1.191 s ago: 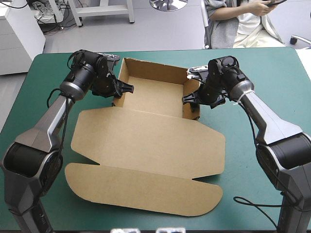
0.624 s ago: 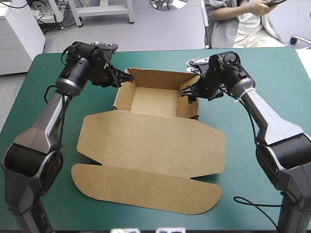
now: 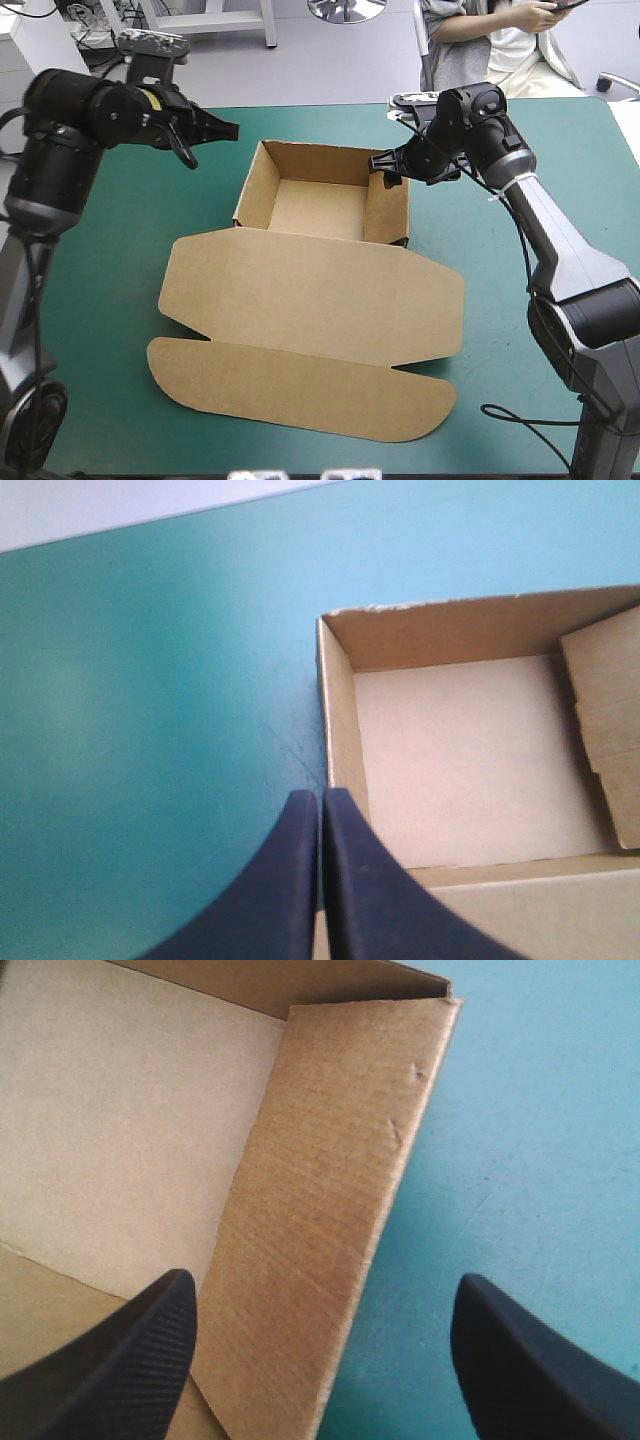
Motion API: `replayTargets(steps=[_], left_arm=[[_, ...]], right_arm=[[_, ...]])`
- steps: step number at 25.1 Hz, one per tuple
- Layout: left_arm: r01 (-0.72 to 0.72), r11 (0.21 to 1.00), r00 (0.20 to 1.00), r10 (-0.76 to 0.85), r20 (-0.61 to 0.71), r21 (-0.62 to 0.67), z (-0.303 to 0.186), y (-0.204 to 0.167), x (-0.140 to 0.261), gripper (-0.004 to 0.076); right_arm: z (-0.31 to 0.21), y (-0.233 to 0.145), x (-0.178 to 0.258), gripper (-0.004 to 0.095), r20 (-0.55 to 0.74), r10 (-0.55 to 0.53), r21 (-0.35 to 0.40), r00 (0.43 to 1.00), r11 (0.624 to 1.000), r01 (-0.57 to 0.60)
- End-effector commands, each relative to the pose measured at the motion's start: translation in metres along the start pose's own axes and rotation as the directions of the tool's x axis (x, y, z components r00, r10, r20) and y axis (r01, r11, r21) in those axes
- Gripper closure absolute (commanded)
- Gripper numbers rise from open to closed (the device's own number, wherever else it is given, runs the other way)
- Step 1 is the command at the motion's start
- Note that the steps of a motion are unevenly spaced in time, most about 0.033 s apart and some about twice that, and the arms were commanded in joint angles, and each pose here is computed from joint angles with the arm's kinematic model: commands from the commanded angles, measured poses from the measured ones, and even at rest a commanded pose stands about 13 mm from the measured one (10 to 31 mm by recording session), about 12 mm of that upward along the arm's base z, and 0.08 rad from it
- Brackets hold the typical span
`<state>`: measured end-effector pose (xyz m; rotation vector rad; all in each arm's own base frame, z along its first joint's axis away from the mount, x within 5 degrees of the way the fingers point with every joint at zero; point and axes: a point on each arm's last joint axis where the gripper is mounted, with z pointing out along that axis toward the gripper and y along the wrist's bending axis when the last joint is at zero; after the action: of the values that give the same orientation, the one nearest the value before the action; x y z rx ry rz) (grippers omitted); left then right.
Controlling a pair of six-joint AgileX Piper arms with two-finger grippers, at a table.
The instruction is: Fold the box
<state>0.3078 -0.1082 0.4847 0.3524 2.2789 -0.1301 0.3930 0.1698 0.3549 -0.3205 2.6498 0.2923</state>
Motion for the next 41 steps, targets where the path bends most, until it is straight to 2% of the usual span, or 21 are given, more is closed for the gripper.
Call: replayTargets(steps=[1,10,14,16,20,27,30,33,35,36,41], left_arm=[[0.002,1.0,0.994,-0.003,0.107,0.013,-0.064,0.003,0.004,0.073],[-0.014,1.0,0.989,0.012,0.15,0.011,-0.12,0.007,0.051,0.073],[-0.016,1.0,0.983,0.014,0.184,0.012,-0.142,0.009,0.111,0.073],[-0.018,1.0,0.97,0.014,0.242,0.014,-0.146,0.01,0.157,0.0731],[-0.012,0.999,0.948,-0.003,0.319,0.045,-0.137,0.009,0.237,0.0731],[0.003,0.998,0.913,-0.028,0.406,0.062,-0.124,0.009,0.31,0.0731],[0.003,0.998,0.894,-0.031,0.447,0.063,-0.124,0.009,0.326,0.0731],[0.002,0.998,0.887,-0.031,0.461,0.064,-0.122,0.009,0.338,0.0731],[0.002,0.998,0.887,-0.031,0.46,0.064,-0.119,0.009,0.342,0.0731],[0.002,0.998,0.892,-0.031,0.452,0.063,-0.116,0.009,0.344,0.0731],[0.002,0.998,0.892,-0.031,0.451,0.063,-0.116,0.009,0.344,0.0731]], right_arm=[[-0.039,0.004,-0.002,0.025,0.078,0.011,-0.041,0.997,0.999,-0.008],[-0.036,0.004,-0.001,0.0251,0.069,0.015,-0.044,0.997,0.999,-0.012],[-0.009,-0.001,0.011,0.0251,-0.029,0.027,-0.026,0.999,0.999,-0.028],[0.015,-0.004,0.021,0.025,-0.103,0.033,-0.011,0.994,0.999,-0.034],[0.031,-0.001,0.023,0.0251,-0.14,0.047,-0.054,0.989,0.997,-0.055],[0.047,0.0,0.026,0.027,-0.188,0.063,-0.079,0.98,0.994,-0.079],[0.055,0.001,0.027,0.0362,-0.217,0.071,-0.091,0.974,0.992,-0.092],[0.059,0.002,0.028,0.0543,-0.224,0.061,-0.101,0.973,0.991,-0.086],[0.06,0.002,0.027,0.0733,-0.214,0.04,-0.106,0.976,0.992,-0.064],[0.058,0.002,0.025,0.0899,-0.202,0.02,-0.112,0.979,0.993,-0.043],[0.031,-0.003,0.009,0.0927,-0.113,-0.008,-0.108,0.994,0.994,-0.004]])
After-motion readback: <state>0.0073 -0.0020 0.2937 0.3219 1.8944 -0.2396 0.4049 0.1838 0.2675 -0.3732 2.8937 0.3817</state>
